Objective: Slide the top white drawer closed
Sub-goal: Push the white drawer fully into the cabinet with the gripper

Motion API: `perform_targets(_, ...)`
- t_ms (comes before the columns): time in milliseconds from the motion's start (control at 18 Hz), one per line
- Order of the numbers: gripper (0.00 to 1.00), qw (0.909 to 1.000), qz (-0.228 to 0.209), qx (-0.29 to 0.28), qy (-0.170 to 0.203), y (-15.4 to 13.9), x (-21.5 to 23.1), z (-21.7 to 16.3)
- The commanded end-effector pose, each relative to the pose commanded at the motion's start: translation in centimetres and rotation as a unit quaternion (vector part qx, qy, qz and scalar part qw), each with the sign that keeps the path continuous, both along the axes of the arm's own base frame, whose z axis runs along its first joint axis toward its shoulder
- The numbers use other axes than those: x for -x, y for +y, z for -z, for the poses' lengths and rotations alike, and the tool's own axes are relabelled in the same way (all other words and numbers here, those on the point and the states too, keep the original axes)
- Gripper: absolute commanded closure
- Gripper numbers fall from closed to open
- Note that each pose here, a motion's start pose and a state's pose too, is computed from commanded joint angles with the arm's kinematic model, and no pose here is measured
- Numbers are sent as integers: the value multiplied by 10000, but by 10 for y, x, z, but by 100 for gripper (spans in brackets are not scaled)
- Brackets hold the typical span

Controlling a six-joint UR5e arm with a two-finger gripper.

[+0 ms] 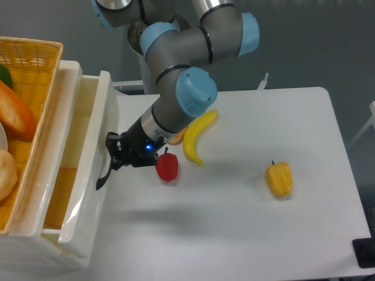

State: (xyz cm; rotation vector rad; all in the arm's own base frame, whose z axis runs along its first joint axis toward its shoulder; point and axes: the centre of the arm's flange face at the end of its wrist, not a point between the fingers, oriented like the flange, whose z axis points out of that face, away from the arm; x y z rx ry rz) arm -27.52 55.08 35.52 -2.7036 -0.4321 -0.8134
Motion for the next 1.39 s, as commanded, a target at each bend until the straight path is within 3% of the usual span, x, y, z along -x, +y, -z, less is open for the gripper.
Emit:
perform_targets(944,100,9999,-74,66,-16,34,-14,-3)
perform_targets(1111,100,9998,-44,-124,149,37,-11,-8)
perform_targets(1167,99,9997,-34,-147,168,37,-10,-8)
perform_targets(1222,83,9997,-42,-146,187,36,-7,-8)
perform_targets(1333,67,9996,-96,-139,243,31,0,-9)
perform_targets(1389,66,9994,-193,-100,284,25,12,-10)
